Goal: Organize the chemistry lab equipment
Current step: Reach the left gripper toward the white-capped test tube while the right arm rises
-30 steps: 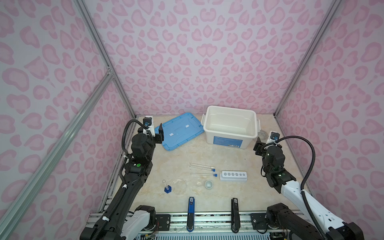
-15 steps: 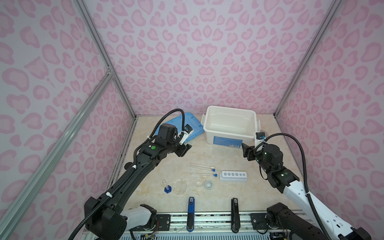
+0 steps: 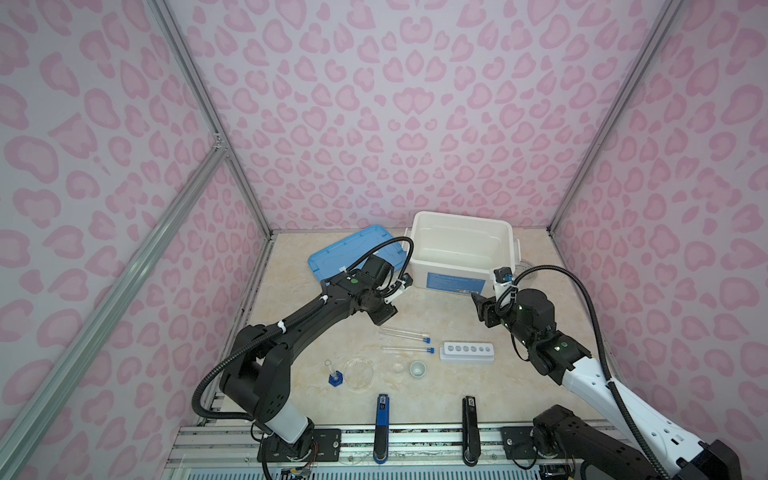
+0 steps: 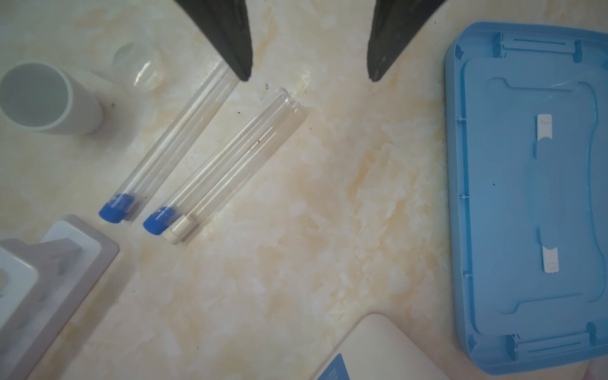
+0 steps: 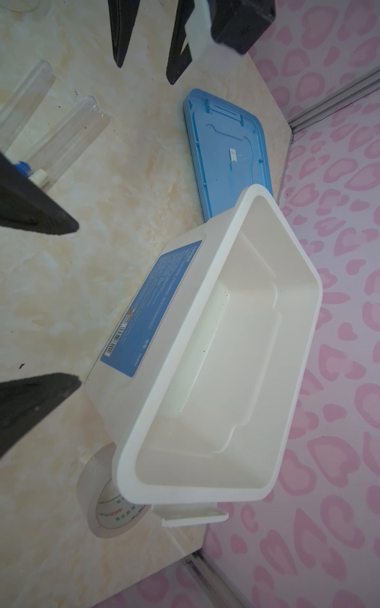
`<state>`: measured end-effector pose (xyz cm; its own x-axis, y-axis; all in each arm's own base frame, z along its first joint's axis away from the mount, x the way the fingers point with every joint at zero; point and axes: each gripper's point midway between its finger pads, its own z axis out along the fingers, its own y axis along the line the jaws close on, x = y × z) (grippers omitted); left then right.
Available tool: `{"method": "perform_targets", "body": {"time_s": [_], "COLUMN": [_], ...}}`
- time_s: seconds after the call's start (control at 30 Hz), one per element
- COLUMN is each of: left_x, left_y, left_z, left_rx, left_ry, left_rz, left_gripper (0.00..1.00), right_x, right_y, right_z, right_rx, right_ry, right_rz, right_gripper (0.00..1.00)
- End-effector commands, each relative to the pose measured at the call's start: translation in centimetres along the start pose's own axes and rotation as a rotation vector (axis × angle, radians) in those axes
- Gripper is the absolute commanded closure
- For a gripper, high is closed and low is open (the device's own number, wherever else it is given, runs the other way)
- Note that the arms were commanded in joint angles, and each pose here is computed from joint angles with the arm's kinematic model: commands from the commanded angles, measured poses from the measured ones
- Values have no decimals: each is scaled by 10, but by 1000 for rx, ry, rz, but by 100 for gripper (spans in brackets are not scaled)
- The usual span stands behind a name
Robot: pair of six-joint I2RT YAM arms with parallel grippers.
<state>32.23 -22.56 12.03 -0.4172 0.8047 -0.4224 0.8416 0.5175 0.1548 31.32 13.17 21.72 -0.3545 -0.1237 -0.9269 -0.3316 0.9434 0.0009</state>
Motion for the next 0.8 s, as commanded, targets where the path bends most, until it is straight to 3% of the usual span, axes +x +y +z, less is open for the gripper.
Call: {"method": "perform_targets", "body": {"time_s": [0.0,0.17,0.77], "left_x": [3,7,7], "left_y": [1,-5,-21], "left_z": [15,34,63], "left_rx": [-20,-15,0], "left_ry": [51,83,118], "left_rz": [39,57,136], "left_gripper": [43,43,44], "right_x": [2,6,12], "right_y": [-2,-9,-9], "right_z": [0,1,-1], "right_rx": [14,50,46], "right_ry": [-5,-10,-33], "right_rz": [-1,10,34], "right_gripper": [31,27,30]}}
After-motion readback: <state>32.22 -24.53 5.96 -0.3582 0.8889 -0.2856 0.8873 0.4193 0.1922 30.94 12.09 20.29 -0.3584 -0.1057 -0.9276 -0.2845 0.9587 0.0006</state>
